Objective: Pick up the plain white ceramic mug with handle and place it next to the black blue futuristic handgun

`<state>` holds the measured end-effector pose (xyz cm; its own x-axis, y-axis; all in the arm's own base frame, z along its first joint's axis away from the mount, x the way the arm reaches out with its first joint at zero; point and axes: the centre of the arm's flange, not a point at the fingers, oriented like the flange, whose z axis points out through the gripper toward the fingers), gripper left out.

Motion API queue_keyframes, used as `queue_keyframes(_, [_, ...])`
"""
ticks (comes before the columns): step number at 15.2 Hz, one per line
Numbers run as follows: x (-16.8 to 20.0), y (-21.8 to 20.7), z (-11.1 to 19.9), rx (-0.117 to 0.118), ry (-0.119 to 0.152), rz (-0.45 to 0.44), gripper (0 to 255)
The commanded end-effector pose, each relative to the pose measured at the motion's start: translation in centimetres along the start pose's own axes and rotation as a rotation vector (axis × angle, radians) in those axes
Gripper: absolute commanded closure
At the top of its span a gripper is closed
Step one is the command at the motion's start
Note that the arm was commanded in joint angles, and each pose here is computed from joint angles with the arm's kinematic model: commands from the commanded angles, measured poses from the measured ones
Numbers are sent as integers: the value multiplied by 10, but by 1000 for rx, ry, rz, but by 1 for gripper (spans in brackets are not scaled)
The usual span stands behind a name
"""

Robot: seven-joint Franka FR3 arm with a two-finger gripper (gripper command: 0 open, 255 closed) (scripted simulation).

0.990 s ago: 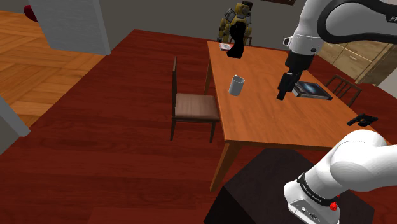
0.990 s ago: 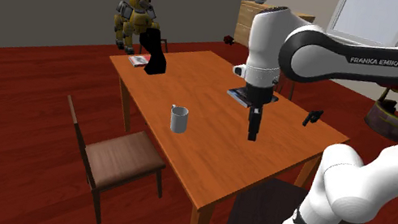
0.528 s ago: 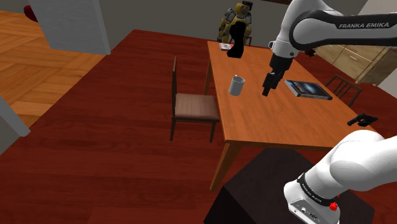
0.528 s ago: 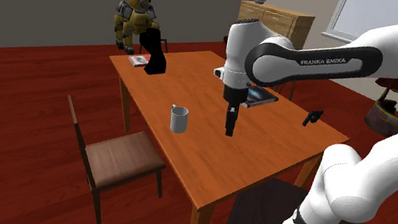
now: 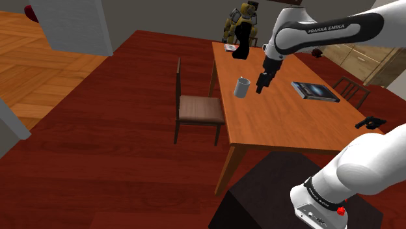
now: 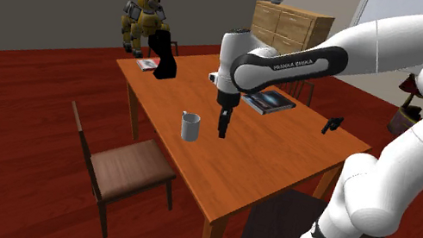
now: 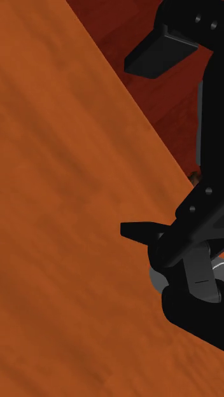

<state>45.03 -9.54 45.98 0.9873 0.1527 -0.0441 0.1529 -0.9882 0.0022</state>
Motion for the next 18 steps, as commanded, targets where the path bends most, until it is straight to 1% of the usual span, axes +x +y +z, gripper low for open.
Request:
queue_keyframes(1, [19,11,10,-4,13,-9,0])
queue_keyframes(14, [143,98,63,-22,91,-59,0])
queue_keyframes(18, [148,101,81,-23,94,-60,0])
